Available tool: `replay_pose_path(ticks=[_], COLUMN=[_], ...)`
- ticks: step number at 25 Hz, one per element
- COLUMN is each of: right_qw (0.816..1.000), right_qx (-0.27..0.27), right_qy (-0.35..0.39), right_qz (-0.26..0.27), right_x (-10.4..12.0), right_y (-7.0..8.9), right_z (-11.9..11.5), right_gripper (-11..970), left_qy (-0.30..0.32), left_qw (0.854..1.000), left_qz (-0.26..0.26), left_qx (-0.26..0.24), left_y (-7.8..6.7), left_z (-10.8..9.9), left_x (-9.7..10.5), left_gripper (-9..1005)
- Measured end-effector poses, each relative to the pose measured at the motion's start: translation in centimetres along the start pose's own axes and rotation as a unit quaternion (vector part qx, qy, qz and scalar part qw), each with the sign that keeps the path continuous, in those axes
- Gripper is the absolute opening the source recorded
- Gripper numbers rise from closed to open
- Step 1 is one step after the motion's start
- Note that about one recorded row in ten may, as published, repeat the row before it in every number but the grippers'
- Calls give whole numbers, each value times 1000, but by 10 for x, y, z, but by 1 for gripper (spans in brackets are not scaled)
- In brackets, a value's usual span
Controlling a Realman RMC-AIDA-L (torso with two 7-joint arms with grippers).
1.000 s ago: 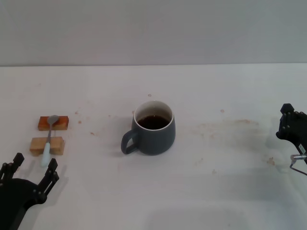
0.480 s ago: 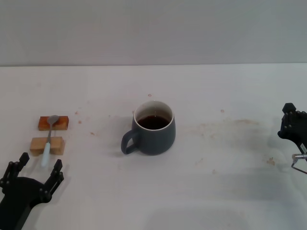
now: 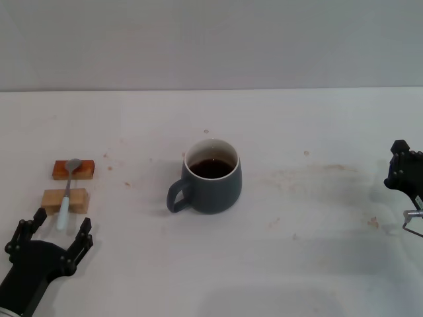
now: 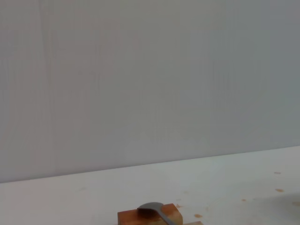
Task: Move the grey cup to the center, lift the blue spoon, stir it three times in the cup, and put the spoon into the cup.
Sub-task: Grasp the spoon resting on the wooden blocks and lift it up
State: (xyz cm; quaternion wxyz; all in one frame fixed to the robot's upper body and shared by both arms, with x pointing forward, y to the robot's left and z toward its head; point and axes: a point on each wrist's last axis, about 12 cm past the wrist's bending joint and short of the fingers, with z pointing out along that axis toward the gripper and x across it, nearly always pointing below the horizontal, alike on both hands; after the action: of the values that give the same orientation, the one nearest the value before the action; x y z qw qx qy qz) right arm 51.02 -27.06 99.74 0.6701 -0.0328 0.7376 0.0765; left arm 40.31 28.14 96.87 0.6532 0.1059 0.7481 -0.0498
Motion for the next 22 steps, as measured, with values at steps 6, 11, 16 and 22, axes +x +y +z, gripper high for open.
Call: replay_pose_path(ticks=[6,11,16,22], right_qw=[1000,1000,1000,1000], right_qx=[0,-2,-3,-3], right_qy=[0,-1,-1,0], right_qz=[-1,-1,-2,-2], right_x=[0,-1,-1,0], right_y=[0,1,1,1], right_z=[0,1,1,0], right_gripper=[-1,-1,-1,-1], left_qy=[8,10,9,6], left_qw=[1000,1000,1000,1000], left_qz=[2,2,-3,-3], left_qx=[1,1,-8,-12], left_y=[1,1,3,4], left_z=[4,7,7,6], left_x=[1,0,0,0], left_gripper=[830,830,830,829])
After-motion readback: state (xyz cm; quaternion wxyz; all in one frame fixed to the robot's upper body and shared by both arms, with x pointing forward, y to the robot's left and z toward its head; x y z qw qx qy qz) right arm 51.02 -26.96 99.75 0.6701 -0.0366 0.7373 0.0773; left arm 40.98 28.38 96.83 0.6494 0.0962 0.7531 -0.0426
